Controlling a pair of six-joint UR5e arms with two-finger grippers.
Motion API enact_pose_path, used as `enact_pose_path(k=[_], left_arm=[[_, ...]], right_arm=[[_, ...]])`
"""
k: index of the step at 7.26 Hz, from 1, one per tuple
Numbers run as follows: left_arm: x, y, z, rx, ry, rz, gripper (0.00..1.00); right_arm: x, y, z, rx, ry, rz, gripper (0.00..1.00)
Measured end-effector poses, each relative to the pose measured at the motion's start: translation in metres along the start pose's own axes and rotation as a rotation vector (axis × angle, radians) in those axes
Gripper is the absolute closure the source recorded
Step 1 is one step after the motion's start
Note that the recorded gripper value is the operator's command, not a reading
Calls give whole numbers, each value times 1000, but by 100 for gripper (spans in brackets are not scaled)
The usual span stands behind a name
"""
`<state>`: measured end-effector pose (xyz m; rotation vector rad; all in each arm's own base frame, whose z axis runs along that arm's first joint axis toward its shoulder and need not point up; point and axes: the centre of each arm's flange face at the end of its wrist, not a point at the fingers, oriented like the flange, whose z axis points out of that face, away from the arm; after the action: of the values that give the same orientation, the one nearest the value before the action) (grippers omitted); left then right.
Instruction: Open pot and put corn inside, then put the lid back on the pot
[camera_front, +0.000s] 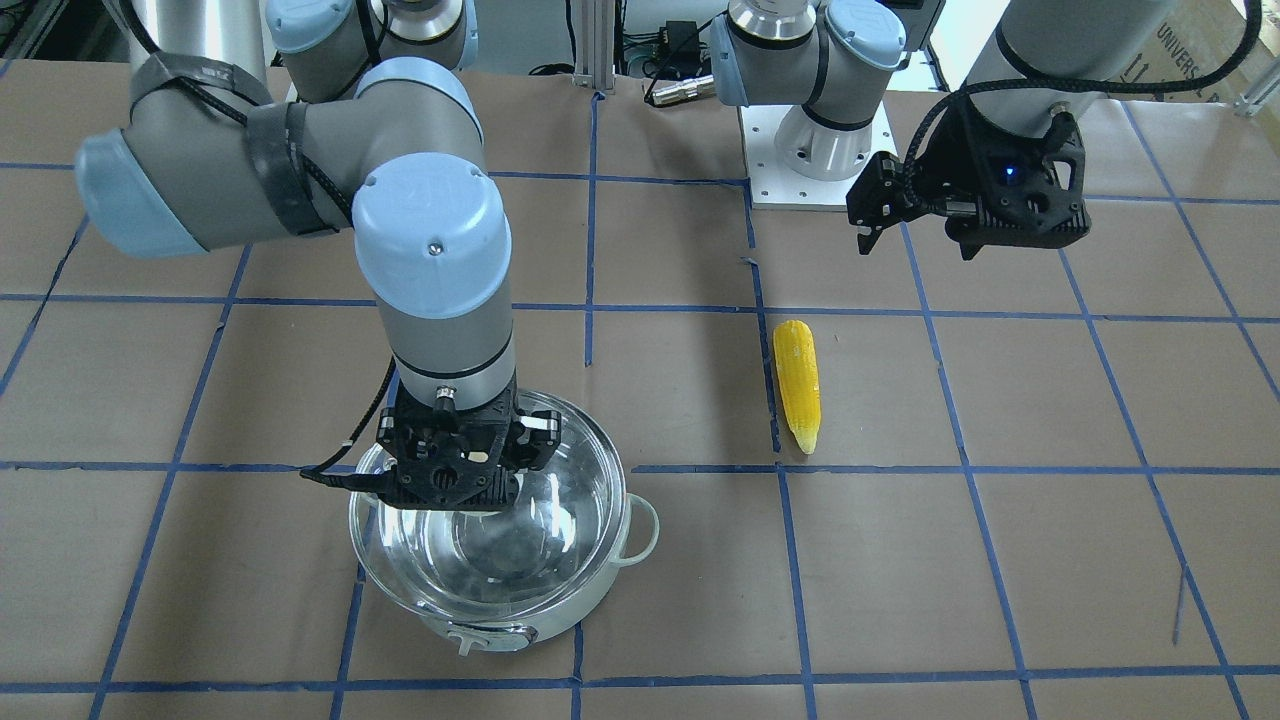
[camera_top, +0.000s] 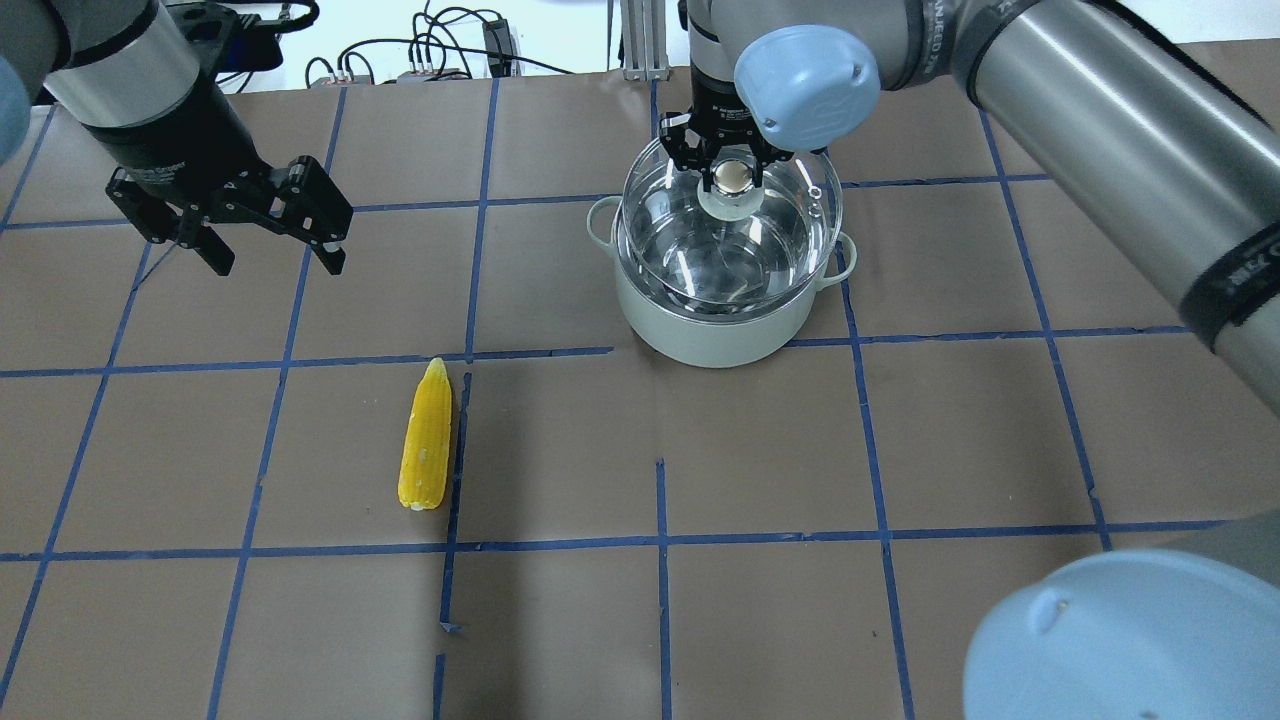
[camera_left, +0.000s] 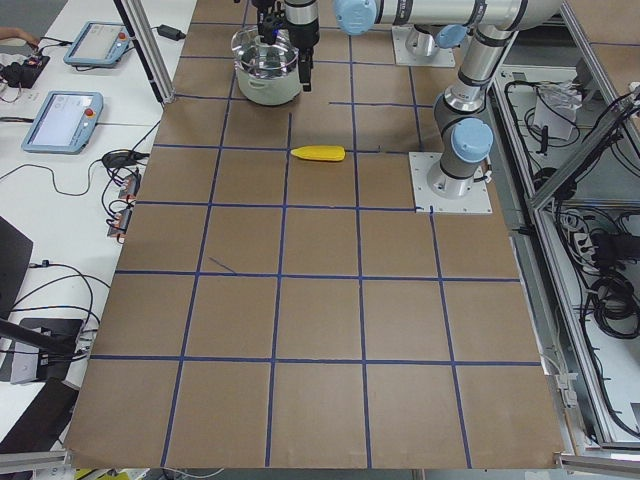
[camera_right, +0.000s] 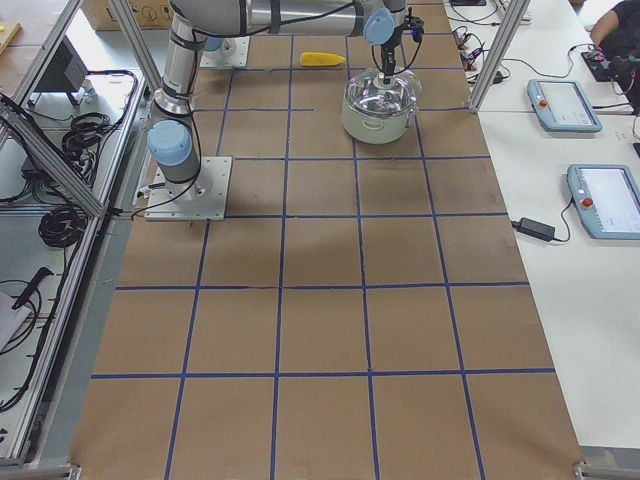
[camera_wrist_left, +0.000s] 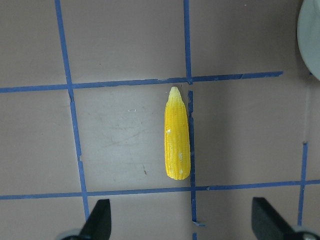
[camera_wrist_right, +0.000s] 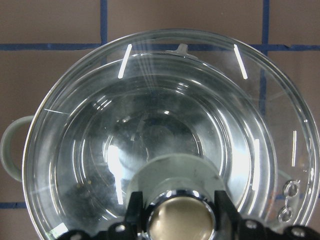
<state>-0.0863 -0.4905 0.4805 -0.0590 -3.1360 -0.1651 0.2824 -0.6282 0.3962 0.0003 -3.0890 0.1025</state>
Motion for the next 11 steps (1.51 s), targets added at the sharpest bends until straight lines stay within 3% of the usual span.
enact_pose_path(k=[3,5,9,10,11], left_arm=[[-2,-13,98,-37,35,6,0],[-1,-10,165,-62,44,6,0],[4,11,282,-14,36,-2,1],[5,10,297,-12,33,-4,12],[6,9,303,1,27,-2,48]], right_arm=[[101,1,-65,-69,-30,48,68],[177,11,-90,-102,-35,51,68],[262,31,-90,-169,-48,23,68],[265,37,-88,-178,-50,19,68],[263,46,-86,-185,-54,17,68]])
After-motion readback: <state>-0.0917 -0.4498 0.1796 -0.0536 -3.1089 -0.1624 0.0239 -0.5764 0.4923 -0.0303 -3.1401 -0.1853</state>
